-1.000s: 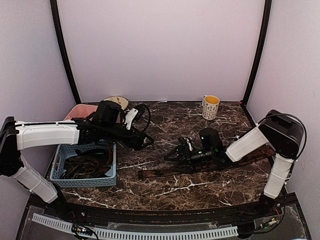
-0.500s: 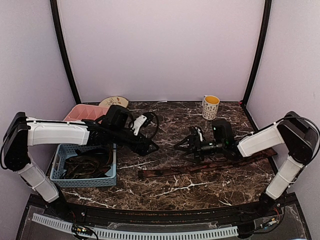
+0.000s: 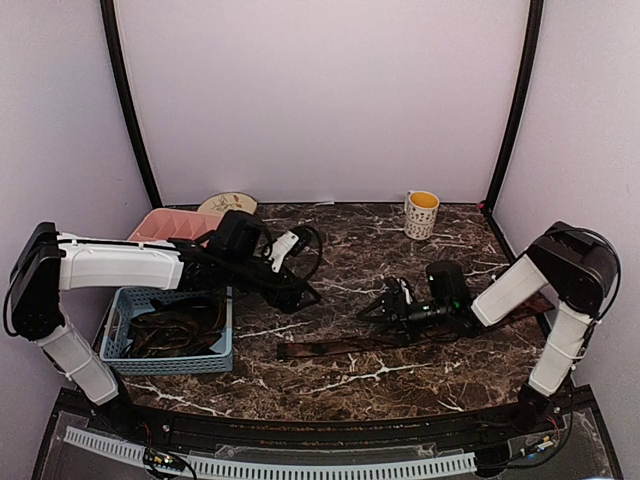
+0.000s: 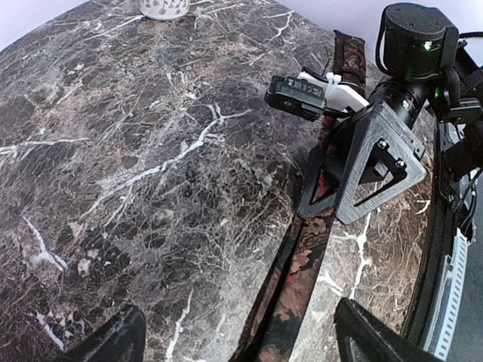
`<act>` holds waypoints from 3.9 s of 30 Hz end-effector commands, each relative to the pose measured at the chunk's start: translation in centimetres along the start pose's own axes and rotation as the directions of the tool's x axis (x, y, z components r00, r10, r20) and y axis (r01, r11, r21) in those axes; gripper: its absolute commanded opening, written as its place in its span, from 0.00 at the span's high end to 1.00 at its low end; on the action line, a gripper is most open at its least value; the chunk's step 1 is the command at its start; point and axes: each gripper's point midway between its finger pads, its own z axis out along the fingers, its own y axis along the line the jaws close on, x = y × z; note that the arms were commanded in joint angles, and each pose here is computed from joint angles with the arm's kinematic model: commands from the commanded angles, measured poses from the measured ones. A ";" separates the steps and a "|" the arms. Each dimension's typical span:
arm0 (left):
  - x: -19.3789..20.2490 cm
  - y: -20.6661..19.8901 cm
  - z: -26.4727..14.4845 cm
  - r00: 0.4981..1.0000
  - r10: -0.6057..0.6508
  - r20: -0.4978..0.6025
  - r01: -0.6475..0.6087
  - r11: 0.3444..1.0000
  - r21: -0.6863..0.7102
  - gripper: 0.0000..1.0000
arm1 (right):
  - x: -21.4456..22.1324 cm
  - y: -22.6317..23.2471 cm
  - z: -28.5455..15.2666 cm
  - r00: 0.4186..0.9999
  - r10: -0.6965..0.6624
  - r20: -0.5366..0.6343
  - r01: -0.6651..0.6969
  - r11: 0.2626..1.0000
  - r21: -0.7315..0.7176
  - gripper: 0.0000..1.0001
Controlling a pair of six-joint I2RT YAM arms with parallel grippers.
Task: Roll the ties
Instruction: Smooth out the tie at the center of the board.
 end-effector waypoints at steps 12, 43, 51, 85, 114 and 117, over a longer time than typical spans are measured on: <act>5.0 -6.0 6.3 0.933 0.321 -0.163 -0.300 0.944 0.136 0.13 | -4.3 -1.5 -7.9 0.988 -0.044 0.150 0.021 0.988 0.150 0.14; 5.7 -6.9 10.3 0.896 0.411 -0.168 -0.380 0.906 0.188 0.33 | -1.7 -15.3 -26.4 0.717 0.170 0.676 -0.542 0.746 0.387 0.13; 4.6 -5.6 4.7 0.988 0.131 -0.084 -0.120 0.985 0.120 0.28 | -5.2 -7.3 -23.0 0.834 0.028 0.551 -0.238 0.920 0.313 0.19; 13.5 -1.0 1.2 0.723 -0.686 -0.082 0.646 0.713 -0.274 0.59 | 4.3 3.1 6.2 0.955 -0.244 -0.170 0.280 0.929 0.242 0.85; 4.4 -7.1 -1.3 0.859 -0.510 0.038 0.503 0.856 0.119 1.00 | 3.8 -0.5 12.3 0.961 -0.162 -0.225 0.229 0.921 0.314 0.96; 4.0 -7.6 -1.1 0.857 -0.513 0.048 0.502 0.852 0.152 1.00 | 3.7 0.2 12.7 0.960 -0.165 -0.224 0.226 0.931 0.285 0.96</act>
